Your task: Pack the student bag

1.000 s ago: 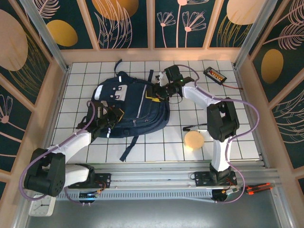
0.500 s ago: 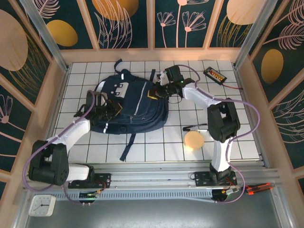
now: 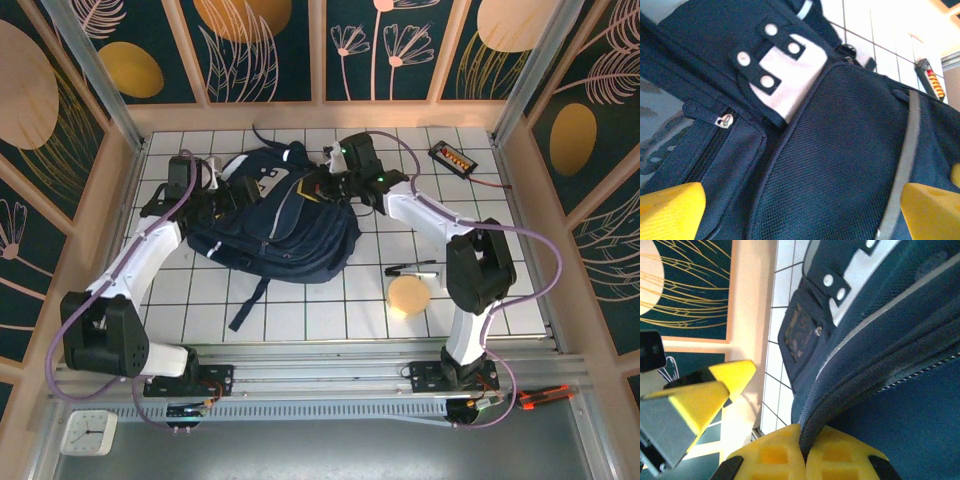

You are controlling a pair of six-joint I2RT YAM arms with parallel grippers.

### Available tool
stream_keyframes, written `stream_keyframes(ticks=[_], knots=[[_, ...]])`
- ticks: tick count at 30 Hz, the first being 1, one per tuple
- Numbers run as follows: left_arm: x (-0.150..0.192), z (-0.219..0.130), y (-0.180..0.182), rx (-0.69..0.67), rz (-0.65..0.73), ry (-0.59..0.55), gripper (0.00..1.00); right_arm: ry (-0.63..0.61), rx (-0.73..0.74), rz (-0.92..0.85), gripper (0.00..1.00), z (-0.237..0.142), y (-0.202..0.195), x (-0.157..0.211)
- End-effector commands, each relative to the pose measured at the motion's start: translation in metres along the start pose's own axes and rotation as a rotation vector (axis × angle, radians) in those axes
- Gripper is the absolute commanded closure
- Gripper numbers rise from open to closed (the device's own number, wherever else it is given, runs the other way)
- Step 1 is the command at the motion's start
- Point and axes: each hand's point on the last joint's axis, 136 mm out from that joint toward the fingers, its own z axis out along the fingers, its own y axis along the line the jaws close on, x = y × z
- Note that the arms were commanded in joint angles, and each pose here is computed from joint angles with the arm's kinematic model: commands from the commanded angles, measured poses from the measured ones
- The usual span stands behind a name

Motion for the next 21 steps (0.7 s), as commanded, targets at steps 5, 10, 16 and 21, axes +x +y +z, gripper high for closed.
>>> stream_keyframes(ticks=[5,10,16,21], knots=[[0.025,-0.006,-0.043,0.074,0.303,0.045,0.01,0.004,-0.112,-0.016,1.00,0.004,0.031,-0.007],[0.043,-0.002,-0.054,0.041,0.488,0.057,0.01,-0.005,-0.160,-0.024,1.00,0.002,0.056,-0.013],[0.035,-0.007,-0.079,0.038,0.592,-0.006,0.01,0.001,-0.190,-0.028,1.00,0.003,0.078,-0.010],[0.029,0.000,-0.077,-0.099,0.677,0.000,0.01,0.004,-0.212,-0.027,1.00,0.008,0.094,-0.005]])
